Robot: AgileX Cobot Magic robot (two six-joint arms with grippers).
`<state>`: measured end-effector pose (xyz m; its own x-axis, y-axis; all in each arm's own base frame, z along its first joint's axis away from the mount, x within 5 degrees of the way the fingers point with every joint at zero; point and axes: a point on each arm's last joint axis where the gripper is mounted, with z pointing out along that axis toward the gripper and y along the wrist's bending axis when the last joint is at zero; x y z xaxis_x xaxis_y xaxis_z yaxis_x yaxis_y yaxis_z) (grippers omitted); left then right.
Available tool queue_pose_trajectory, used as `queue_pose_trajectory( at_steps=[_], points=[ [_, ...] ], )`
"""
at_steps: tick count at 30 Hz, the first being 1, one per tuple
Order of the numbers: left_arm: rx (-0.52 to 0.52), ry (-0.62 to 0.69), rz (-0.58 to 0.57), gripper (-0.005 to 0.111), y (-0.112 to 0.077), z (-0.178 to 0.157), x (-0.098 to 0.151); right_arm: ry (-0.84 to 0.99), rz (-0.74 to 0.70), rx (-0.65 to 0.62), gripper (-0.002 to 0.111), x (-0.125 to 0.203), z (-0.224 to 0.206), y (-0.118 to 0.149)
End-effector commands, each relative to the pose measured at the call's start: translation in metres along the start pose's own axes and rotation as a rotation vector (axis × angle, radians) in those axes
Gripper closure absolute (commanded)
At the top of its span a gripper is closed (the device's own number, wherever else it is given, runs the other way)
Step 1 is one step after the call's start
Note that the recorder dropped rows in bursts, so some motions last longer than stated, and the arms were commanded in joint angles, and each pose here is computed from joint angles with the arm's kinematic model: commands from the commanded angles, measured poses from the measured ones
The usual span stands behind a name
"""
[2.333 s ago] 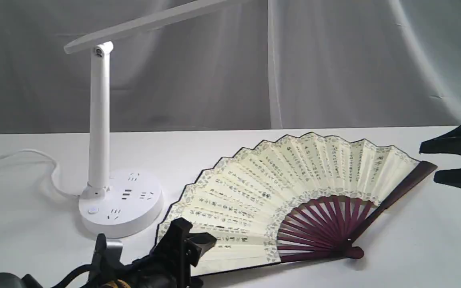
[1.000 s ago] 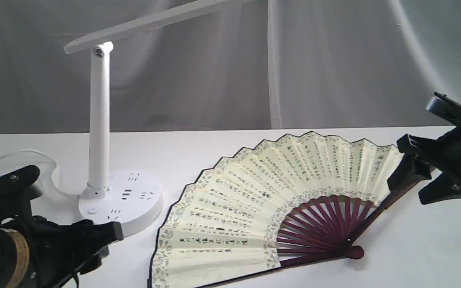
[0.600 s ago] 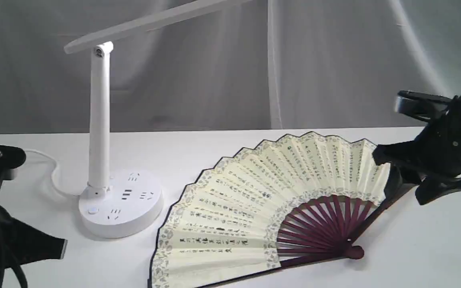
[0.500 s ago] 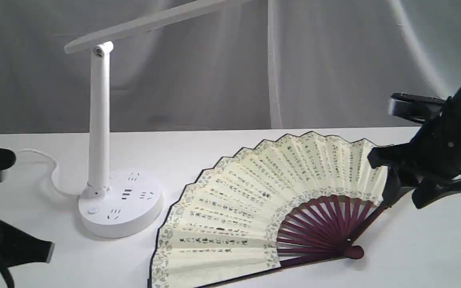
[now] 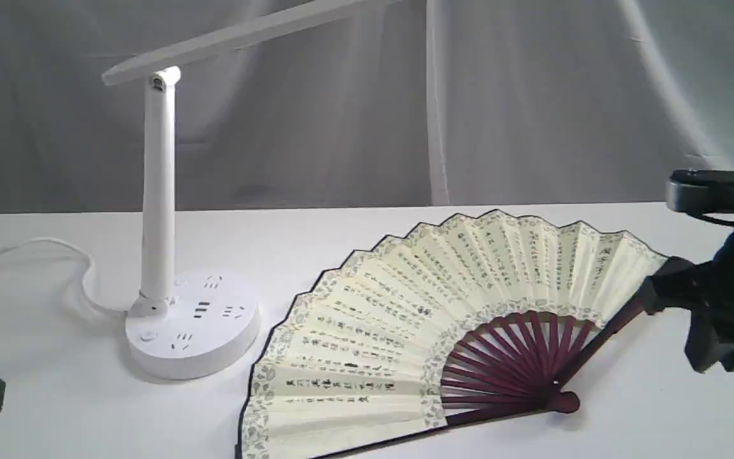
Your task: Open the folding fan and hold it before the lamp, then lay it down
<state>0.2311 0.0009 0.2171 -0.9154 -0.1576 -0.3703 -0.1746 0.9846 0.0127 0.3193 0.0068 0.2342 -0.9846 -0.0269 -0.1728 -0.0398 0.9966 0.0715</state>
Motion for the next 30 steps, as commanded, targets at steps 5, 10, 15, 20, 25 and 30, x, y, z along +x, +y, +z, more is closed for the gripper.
queue_pose_trajectory(
  at_steps=[5, 10, 15, 20, 25, 30],
  points=[
    [0.023, -0.057, 0.013, 0.107, 0.002, -0.021, 0.002, -0.182, -0.054, 0.074, 0.101, 0.042, -0.028, -0.002],
    [0.038, -0.144, 0.009, 0.107, 0.004, -0.042, 0.005, -0.271, -0.066, 0.091, 0.102, 0.069, -0.04, -0.002],
    [0.047, -0.201, 0.011, 0.107, 0.006, -0.057, 0.008, -0.337, -0.073, 0.1, 0.102, 0.093, -0.051, 0.0],
    [0.05, -0.273, 0.071, 0.107, 0.008, -0.074, 0.013, -0.414, -0.089, 0.125, 0.102, 0.114, -0.068, 0.0],
    [0.058, -0.335, 0.064, 0.107, 0.011, -0.092, 0.021, -0.503, -0.093, 0.134, 0.102, 0.133, -0.087, 0.001],
    [0.06, -0.374, 0.057, 0.107, 0.015, -0.108, 0.032, -0.61, -0.094, 0.138, 0.102, 0.15, -0.108, 0.004]
  ],
)
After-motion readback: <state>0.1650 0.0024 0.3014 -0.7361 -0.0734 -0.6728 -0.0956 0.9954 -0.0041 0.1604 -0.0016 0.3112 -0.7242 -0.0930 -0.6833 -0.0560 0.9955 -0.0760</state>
